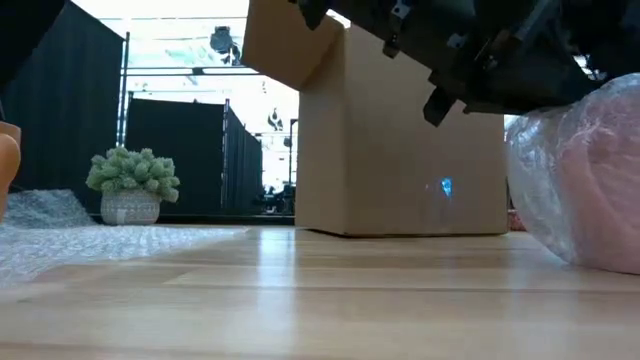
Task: Wrap mug
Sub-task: Wrap the pink mug with bubble wrap
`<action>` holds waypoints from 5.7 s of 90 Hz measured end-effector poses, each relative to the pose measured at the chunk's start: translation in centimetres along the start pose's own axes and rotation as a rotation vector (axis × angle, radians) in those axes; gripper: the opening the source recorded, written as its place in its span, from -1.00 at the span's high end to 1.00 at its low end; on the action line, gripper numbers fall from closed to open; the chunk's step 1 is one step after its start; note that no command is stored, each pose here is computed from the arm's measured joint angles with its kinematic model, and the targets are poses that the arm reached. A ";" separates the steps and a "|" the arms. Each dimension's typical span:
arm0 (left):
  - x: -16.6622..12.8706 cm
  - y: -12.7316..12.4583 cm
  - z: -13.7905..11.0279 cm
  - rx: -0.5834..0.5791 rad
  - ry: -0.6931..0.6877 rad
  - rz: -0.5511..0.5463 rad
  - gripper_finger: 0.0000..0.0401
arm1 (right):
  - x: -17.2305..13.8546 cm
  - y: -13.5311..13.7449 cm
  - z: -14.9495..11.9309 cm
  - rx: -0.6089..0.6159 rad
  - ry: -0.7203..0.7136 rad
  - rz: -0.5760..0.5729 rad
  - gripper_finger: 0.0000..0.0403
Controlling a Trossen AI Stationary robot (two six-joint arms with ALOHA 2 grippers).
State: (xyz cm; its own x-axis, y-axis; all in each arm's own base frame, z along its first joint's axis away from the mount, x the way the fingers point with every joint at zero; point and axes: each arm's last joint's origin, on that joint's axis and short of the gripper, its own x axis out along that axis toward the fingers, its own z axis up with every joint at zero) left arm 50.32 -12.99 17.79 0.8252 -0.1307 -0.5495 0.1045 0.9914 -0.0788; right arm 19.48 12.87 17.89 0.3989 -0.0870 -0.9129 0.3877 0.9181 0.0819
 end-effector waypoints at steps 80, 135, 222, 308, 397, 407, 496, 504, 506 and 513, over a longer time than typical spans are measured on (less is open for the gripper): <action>0.1 0.1 0.2 -0.003 -0.025 -0.004 0.87 | 2.5 -0.3 0.4 -0.022 0.049 0.166 0.15; 0.1 0.2 0.1 -0.003 -0.021 0.003 0.87 | 2.2 0.2 1.5 -0.033 0.069 0.057 -0.68; 0.0 0.1 0.0 0.025 0.002 -0.002 0.87 | 3.5 0.5 1.4 -0.106 0.103 0.106 0.20; 0.1 0.2 0.1 0.021 -0.009 0.009 0.87 | -6.2 -0.2 1.3 -0.269 -0.182 0.170 -0.25; -5.3 -0.2 2.4 0.048 0.112 0.086 0.87 | 2.1 1.8 0.7 -0.685 0.145 0.076 0.84; -6.6 -0.3 2.9 0.060 0.136 0.140 0.87 | 2.1 2.0 1.0 -0.809 0.113 0.113 0.92; -2.6 -1.4 0.8 0.043 -0.048 -0.032 0.87 | 2.7 1.2 2.5 -0.641 0.083 0.084 0.48; -2.5 -1.2 0.9 0.040 -0.056 -0.030 0.87 | 2.3 1.3 2.6 -0.619 0.119 0.081 0.28; -2.5 -1.2 1.0 0.039 -0.060 -0.031 0.87 | 2.2 1.3 2.7 -0.615 0.125 0.083 0.23; -2.6 -1.2 1.1 0.038 -0.074 -0.036 0.87 | 1.6 1.5 3.0 -0.613 0.146 0.085 0.06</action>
State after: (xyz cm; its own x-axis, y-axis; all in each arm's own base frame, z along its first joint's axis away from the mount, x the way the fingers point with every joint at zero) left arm 48.68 -13.86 20.20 0.8590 -0.1667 -0.4842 0.1547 0.9858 -0.0649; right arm 23.21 12.98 17.79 0.2731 0.0094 -0.9619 -0.2037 0.9778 -0.0483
